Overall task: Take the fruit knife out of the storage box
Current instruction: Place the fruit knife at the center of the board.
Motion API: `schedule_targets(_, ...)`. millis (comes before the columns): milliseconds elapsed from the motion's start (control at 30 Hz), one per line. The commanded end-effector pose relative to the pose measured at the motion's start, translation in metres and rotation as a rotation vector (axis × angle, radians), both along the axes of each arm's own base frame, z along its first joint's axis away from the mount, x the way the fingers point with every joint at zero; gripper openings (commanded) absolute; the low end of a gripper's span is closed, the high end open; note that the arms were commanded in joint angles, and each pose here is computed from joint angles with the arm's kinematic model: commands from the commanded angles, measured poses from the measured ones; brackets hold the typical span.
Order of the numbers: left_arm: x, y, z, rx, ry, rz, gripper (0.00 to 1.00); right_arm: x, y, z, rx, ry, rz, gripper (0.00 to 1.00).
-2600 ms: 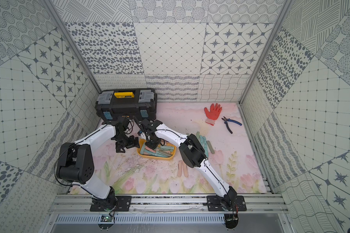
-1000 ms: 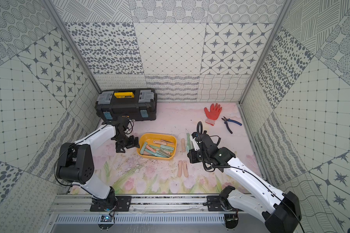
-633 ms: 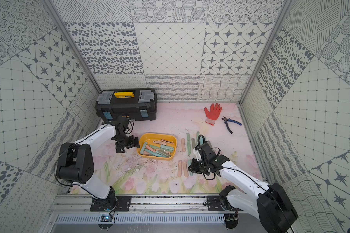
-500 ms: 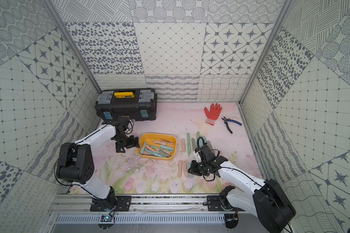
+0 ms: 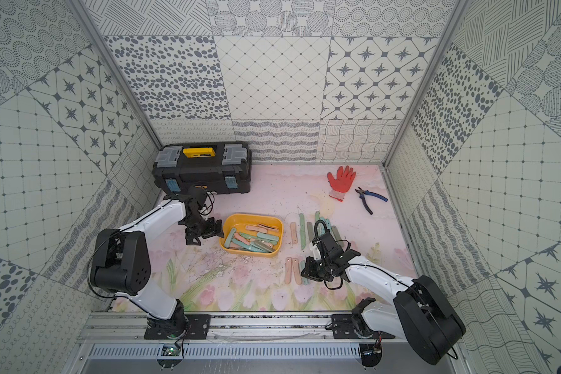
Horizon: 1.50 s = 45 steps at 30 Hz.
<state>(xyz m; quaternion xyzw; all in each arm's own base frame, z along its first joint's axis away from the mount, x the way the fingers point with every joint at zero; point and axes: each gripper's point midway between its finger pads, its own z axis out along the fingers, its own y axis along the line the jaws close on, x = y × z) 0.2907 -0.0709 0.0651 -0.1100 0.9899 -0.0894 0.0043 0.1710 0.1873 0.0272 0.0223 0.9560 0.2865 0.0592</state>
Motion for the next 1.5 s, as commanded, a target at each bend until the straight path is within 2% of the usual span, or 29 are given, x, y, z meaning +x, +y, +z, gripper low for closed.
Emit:
schedule_targets(0,-0.007,0.003,0.001,0.016,0.032,0.016,0.95,0.002,-0.009,-0.007,-0.043,0.003,-0.035,0.18)
schedule_targets(300,-0.007,0.004,0.0,0.02,0.034,0.015,0.95,0.002,-0.009,-0.009,-0.048,0.015,-0.022,0.27)
schedule_targets(467,-0.007,0.004,0.0,0.021,0.034,0.015,0.95,0.003,-0.011,-0.007,-0.06,0.008,-0.026,0.36)
schedule_targets(567,-0.006,0.004,0.001,0.022,0.031,0.015,0.95,0.005,-0.013,-0.003,-0.068,-0.008,-0.034,0.47)
schedule_targets(700,-0.007,0.004,0.001,0.022,0.032,0.014,0.95,0.008,-0.015,0.002,-0.081,-0.024,-0.035,0.54)
schedule_targets(1033,-0.006,0.003,0.001,0.02,0.03,0.013,0.96,0.014,-0.006,0.004,-0.049,-0.032,-0.027,0.57)
schedule_targets(1300,-0.006,0.003,0.001,0.021,0.031,0.014,0.96,0.019,-0.014,0.015,-0.096,-0.061,-0.041,0.58)
schedule_targets(1400,-0.006,0.003,0.001,0.021,0.031,0.015,0.95,0.038,-0.038,0.05,-0.236,-0.186,-0.092,0.59)
schedule_targets(1467,-0.005,0.003,0.001,0.021,0.029,0.014,0.96,0.051,-0.05,0.079,-0.284,-0.301,-0.121,0.6)
